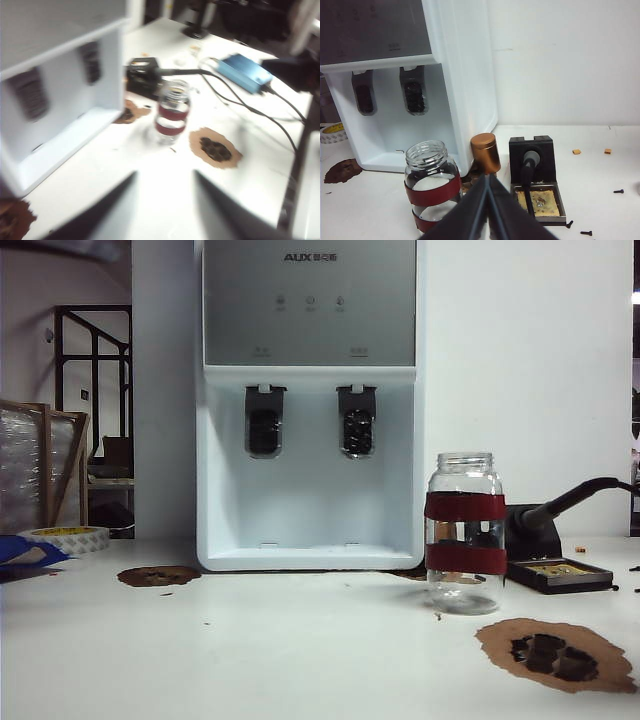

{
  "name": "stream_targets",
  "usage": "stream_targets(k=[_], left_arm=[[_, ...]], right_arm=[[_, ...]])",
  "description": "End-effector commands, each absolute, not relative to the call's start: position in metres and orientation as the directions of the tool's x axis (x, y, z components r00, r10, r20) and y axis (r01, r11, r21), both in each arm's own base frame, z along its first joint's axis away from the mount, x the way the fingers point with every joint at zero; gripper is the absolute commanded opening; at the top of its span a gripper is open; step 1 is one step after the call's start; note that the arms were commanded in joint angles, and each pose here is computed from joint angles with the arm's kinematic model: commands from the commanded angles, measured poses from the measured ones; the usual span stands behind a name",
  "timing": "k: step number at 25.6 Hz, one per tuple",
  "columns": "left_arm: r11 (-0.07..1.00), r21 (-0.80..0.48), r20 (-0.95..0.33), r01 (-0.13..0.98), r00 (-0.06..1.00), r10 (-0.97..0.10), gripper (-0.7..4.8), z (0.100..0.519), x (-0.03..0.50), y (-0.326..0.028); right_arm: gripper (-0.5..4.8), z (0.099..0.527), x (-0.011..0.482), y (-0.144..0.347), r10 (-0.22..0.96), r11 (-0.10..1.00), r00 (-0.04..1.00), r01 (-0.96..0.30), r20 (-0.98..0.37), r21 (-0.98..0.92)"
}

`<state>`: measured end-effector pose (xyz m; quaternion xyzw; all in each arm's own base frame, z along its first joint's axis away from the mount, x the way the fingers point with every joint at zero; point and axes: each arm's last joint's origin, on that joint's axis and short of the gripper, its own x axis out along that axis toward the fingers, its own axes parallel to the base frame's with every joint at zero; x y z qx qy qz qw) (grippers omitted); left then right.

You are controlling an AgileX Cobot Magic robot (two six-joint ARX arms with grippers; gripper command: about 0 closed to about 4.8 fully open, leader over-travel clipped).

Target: Pick up the water bottle with two loops of red belts, then reach the front water dispenser and gently press the gray-black baffle horizontally to get a little water.

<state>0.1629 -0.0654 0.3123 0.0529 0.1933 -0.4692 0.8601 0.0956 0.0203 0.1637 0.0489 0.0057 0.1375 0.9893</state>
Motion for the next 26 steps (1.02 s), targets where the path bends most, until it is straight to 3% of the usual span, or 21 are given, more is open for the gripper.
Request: stream_targets(k=[1, 2, 10, 19, 26], left_arm=[[0.505, -0.052, -0.411, 0.862, 0.442, -0.797, 4.17, 0.310, 0.161, -0.078], [0.506, -0.044, -0.425, 0.861, 0.442, -0.790, 4.49, 0.309, 0.160, -0.082], [0.506, -0.012, -0.501, 0.863, 0.432, -0.750, 4.79, 0.292, 0.177, -0.109], [0.578, 0.046, -0.282, 0.815, 0.566, -0.775, 4.79, 0.310, 0.202, -0.111], [0.569, 0.015, -0.281, 0.822, 0.550, -0.786, 4.79, 0.300, 0.218, -0.120]], right_arm=[[-0.02, 0.164, 0.096, 0.020, 0.272, 0.957, 0.962, -0.273, 0.018, 0.100], [-0.02, 0.164, 0.096, 0.020, 0.273, 0.957, 0.962, -0.273, 0.018, 0.101], [-0.02, 0.164, 0.096, 0.020, 0.270, 0.957, 0.963, -0.270, 0.014, 0.104], [-0.02, 0.163, 0.096, 0.020, 0.270, 0.957, 0.963, -0.269, 0.007, 0.109], [-0.02, 0.163, 0.096, 0.020, 0.270, 0.956, 0.963, -0.270, 0.008, 0.116]])
